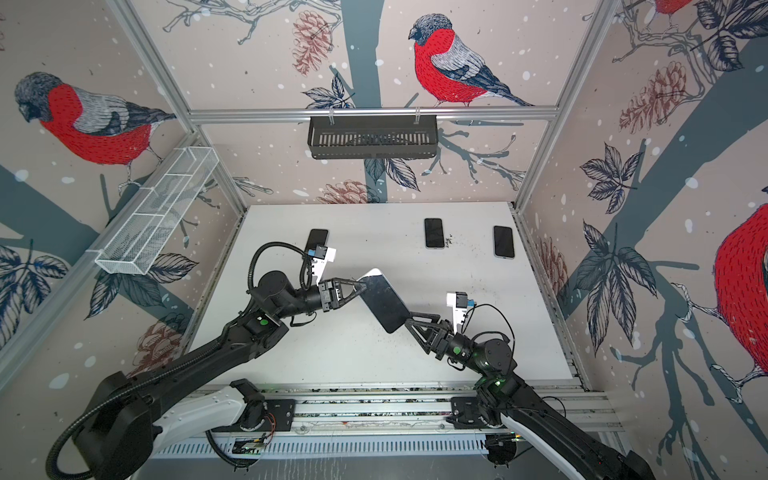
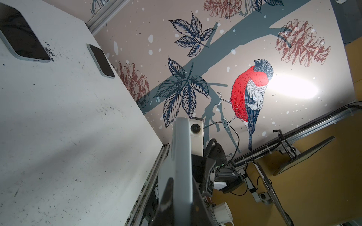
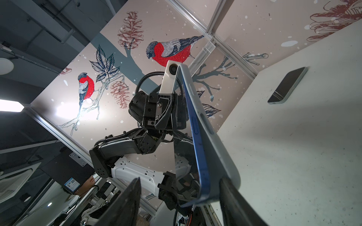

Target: Take the phone out of the phone case

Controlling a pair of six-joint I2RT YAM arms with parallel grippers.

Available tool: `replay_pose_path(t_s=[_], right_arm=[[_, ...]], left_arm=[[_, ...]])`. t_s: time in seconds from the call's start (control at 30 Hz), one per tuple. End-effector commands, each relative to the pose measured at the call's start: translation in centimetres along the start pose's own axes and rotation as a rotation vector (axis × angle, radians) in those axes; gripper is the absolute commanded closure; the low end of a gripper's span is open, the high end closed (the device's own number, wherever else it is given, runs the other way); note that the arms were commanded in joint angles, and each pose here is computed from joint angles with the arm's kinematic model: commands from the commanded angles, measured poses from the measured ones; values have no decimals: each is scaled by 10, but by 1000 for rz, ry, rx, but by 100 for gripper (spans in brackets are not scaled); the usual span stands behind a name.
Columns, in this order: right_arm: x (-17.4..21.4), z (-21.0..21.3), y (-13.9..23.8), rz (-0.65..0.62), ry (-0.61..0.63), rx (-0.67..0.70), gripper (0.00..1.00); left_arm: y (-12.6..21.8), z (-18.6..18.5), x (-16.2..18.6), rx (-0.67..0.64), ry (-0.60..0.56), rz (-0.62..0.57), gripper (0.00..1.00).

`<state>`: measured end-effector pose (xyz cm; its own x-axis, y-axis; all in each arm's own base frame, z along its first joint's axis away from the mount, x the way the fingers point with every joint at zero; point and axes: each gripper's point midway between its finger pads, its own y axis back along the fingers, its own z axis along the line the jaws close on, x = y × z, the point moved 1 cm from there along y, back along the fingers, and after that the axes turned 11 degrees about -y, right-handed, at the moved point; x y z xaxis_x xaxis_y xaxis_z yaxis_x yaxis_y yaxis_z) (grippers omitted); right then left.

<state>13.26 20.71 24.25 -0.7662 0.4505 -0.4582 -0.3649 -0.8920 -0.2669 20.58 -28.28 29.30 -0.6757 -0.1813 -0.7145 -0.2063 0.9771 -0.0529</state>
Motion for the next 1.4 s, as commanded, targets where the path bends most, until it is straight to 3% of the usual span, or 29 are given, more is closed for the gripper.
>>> replay_pose_path(t_s=[0.0, 1.37], right_arm=[[25, -49, 16, 32, -56, 112, 35], [26, -56, 17, 23, -59, 133, 37]], left_arm=[[1, -21, -18, 67, -75, -61, 100], [0, -28, -24, 100, -80, -76, 100]])
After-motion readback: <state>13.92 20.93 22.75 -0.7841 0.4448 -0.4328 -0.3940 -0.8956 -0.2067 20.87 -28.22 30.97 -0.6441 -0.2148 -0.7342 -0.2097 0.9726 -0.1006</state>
